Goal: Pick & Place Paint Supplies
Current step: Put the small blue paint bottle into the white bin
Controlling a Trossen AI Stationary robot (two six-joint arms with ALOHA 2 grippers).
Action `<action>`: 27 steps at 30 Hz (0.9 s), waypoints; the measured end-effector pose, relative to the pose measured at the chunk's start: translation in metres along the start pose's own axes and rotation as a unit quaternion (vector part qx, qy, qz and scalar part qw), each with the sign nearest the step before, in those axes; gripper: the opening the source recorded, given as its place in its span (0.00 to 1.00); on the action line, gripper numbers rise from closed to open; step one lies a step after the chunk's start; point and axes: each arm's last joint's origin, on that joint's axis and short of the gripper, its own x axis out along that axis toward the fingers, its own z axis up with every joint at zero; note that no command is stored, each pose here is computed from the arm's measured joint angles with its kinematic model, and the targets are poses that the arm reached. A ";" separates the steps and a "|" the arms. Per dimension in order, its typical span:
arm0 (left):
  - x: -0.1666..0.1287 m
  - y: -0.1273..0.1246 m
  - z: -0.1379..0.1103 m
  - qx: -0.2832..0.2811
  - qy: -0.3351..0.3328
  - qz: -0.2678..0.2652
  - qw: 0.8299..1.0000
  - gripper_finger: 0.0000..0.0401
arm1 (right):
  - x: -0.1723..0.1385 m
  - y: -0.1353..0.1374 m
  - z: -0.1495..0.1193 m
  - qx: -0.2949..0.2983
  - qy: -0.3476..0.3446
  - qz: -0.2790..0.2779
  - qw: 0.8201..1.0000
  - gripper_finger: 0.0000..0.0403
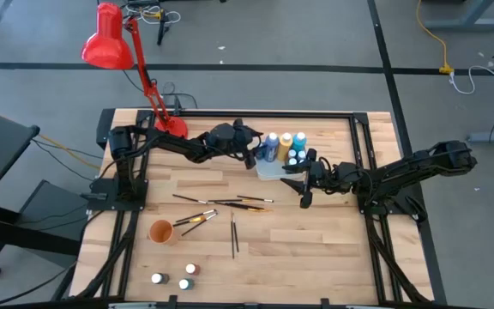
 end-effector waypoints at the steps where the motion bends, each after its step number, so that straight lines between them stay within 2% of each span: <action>1: 0.000 0.000 0.001 -0.001 -0.004 0.001 1.000 0.58 | 0.000 0.000 0.000 0.000 0.001 0.000 1.000 0.49; 5: 0.000 -0.004 0.000 -0.006 0.001 -0.003 1.000 0.58 | 0.000 0.000 -0.001 0.004 0.006 0.000 1.000 0.49; 8: -0.001 -0.012 0.000 0.027 0.005 -0.009 1.000 0.52 | 0.000 0.000 -0.004 0.012 0.018 0.000 1.000 0.49; 15: -0.007 -0.025 0.005 0.053 0.038 0.009 0.998 0.26 | 0.000 0.000 -0.007 0.032 0.035 0.002 0.999 0.49; 21: -0.014 -0.036 0.013 0.069 0.051 0.046 0.995 0.03 | 0.000 0.002 -0.007 0.039 0.040 0.031 0.998 0.49; 27: -0.015 -0.036 0.011 0.056 0.062 0.052 0.995 0.03 | 0.000 0.002 -0.007 0.045 0.040 0.035 0.998 0.49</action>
